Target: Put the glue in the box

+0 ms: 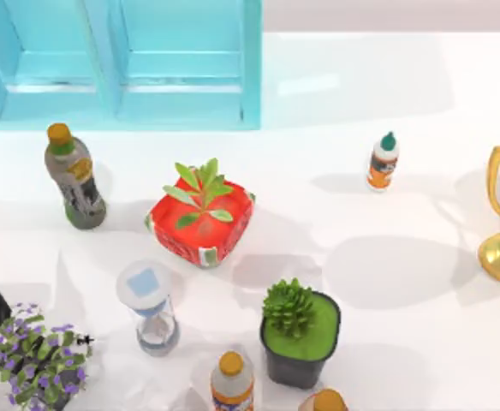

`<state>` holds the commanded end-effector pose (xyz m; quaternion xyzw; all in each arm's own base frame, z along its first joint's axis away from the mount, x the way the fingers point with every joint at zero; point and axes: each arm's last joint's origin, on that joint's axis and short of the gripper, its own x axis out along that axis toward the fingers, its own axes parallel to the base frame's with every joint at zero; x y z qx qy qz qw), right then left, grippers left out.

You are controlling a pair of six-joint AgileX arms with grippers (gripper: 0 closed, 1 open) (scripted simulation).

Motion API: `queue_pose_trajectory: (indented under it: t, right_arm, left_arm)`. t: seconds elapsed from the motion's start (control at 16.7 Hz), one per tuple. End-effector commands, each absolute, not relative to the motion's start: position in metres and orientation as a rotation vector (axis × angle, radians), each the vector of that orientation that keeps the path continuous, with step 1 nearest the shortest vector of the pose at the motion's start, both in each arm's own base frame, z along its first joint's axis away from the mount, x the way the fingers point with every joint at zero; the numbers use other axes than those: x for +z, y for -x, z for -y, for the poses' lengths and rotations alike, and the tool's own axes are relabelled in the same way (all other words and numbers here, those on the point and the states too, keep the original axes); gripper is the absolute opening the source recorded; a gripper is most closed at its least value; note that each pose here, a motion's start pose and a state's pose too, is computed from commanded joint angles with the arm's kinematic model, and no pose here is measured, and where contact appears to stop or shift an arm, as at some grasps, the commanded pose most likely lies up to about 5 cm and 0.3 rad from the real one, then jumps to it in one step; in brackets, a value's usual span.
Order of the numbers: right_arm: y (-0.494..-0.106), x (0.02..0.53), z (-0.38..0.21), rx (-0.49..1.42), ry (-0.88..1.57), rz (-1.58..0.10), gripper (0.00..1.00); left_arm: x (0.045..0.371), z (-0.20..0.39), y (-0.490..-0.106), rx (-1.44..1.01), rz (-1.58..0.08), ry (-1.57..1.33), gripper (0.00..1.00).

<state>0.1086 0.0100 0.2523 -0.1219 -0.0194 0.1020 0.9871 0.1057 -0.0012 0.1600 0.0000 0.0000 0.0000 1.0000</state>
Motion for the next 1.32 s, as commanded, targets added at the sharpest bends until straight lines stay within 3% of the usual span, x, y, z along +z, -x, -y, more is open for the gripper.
queue_pose_trajectory:
  t: [0.24,0.54,0.96,1.32]
  right_arm:
    - [-0.148,0.317,-0.019,0.375,0.439,-0.052,1.0]
    - [-0.26,0.342,-0.028,0.64,0.613,-0.29,1.0]
    - [-0.419,0.256,-0.03,1.07,0.688,-0.529,1.0]
    - [-0.463,0.164,-0.02,1.394,0.631,-0.562,1.0]
  left_arm:
    - [0.16,0.001,-0.106,0.0,0.0,0.0,1.0]
    - [0.16,0.001,-0.106,0.0,0.0,0.0,1.0]
    - [0.16,0.001,-0.106,0.0,0.0,0.0,1.0]
    - [0.16,0.001,-0.106,0.0,0.0,0.0,1.0]
